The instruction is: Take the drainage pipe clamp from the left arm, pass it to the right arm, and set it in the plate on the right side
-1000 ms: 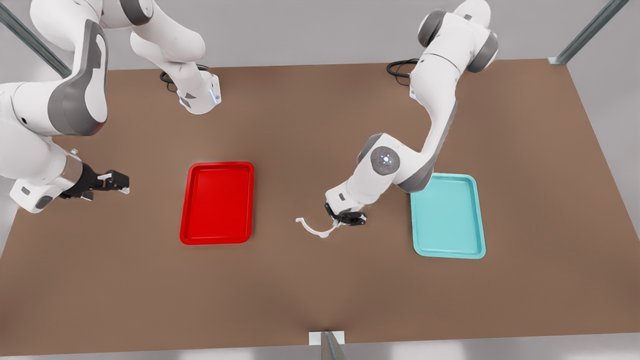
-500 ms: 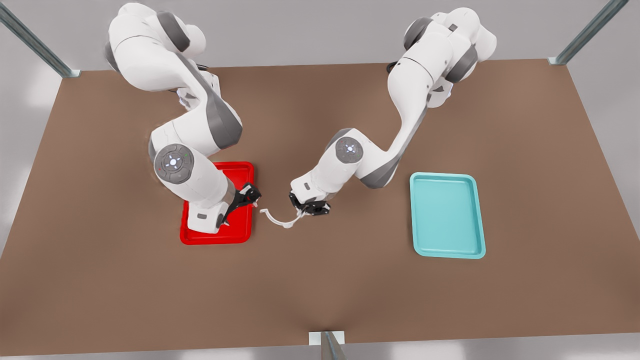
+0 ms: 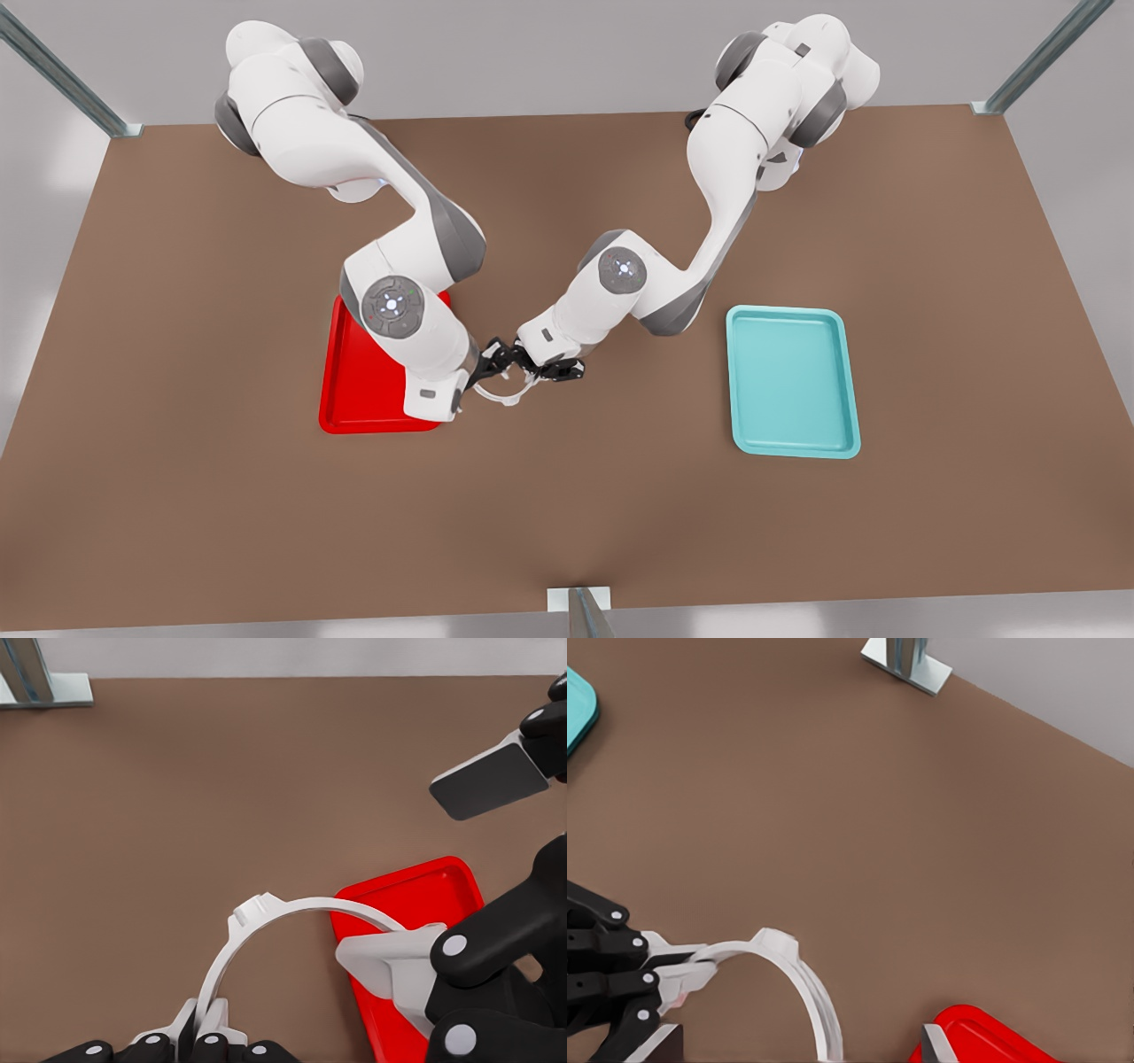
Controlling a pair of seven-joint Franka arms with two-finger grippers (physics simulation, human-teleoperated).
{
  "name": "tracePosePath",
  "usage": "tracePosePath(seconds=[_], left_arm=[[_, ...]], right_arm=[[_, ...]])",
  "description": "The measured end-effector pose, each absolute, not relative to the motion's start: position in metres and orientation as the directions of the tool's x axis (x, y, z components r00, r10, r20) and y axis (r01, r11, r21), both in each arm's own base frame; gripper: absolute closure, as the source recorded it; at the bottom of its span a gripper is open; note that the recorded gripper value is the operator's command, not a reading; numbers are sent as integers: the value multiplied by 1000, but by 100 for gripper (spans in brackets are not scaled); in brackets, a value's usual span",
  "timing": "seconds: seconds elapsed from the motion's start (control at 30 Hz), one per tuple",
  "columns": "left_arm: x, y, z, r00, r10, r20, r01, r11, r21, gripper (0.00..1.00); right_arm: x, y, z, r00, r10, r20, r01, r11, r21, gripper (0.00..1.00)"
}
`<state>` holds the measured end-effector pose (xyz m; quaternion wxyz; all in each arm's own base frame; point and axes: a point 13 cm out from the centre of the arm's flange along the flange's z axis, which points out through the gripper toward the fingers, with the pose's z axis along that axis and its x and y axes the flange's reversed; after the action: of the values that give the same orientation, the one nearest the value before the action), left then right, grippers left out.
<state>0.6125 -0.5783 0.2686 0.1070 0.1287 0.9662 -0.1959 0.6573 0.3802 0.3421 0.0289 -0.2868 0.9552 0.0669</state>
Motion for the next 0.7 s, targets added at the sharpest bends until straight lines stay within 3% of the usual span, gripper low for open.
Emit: tracePosePath(seconds=[0.7], left_arm=[[612,-579,263,-950,192,-246,272,894,-355,79]], right_arm=[[645,358,283,-686,-727,-13,-723,681,114,0]])
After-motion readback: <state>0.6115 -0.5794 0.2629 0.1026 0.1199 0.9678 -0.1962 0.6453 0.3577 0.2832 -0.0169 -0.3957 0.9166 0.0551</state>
